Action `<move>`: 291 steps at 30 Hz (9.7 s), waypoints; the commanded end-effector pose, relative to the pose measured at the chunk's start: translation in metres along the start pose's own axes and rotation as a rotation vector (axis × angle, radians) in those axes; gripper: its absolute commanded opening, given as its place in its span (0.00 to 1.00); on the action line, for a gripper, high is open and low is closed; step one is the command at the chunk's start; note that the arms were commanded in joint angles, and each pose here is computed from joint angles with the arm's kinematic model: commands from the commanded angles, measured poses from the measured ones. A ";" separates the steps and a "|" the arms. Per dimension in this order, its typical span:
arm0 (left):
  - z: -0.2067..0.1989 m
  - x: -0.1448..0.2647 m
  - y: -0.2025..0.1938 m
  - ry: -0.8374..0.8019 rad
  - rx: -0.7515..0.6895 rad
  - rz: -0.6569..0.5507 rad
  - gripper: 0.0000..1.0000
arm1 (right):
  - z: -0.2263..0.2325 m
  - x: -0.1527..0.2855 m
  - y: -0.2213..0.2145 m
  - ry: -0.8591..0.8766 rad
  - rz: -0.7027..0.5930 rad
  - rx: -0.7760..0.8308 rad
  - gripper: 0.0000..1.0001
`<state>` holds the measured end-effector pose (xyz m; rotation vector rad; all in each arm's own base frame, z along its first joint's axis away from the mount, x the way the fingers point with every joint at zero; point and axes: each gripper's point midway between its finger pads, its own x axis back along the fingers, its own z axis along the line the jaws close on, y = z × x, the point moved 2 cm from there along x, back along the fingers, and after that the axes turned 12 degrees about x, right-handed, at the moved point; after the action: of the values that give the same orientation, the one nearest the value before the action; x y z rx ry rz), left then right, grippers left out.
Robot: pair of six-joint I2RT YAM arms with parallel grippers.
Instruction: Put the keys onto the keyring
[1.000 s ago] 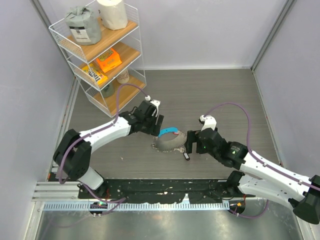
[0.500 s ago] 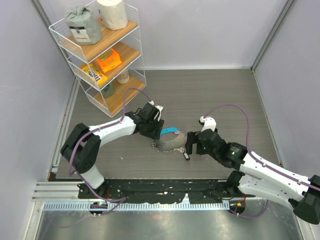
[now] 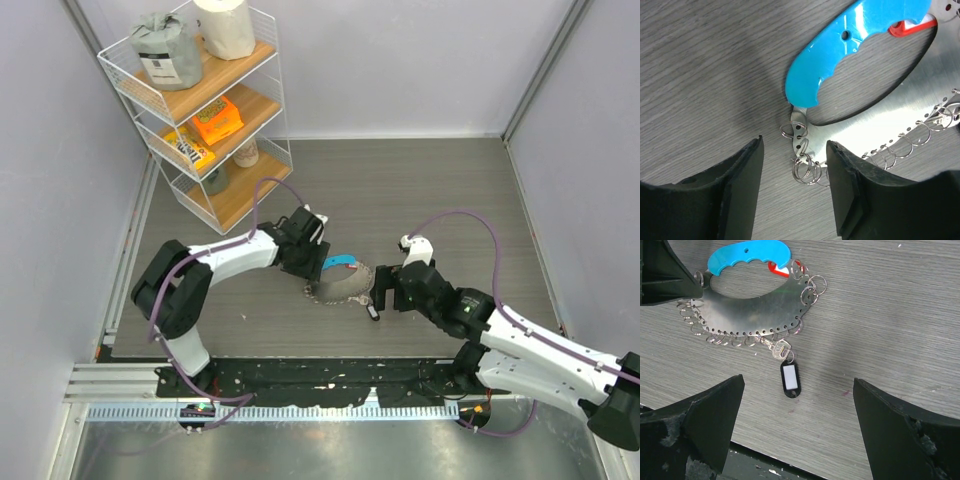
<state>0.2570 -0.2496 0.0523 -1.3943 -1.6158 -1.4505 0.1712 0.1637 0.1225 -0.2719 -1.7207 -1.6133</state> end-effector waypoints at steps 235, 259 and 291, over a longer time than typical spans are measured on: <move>-0.113 0.392 -0.048 -1.405 -0.233 -0.797 0.78 | 0.165 0.239 0.223 1.051 -1.029 -0.019 0.06; -0.122 0.397 -0.038 -1.421 -0.228 -0.804 0.78 | 0.192 0.239 0.224 1.117 -0.954 -0.004 0.06; -0.130 0.394 -0.046 -1.444 -0.300 -0.747 0.65 | 0.201 0.248 0.227 1.166 -0.942 -0.042 0.06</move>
<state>0.0737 -0.2413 0.4065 -2.3646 -3.0842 -0.9106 0.0692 0.3234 0.4217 1.2599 -0.9355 -1.7026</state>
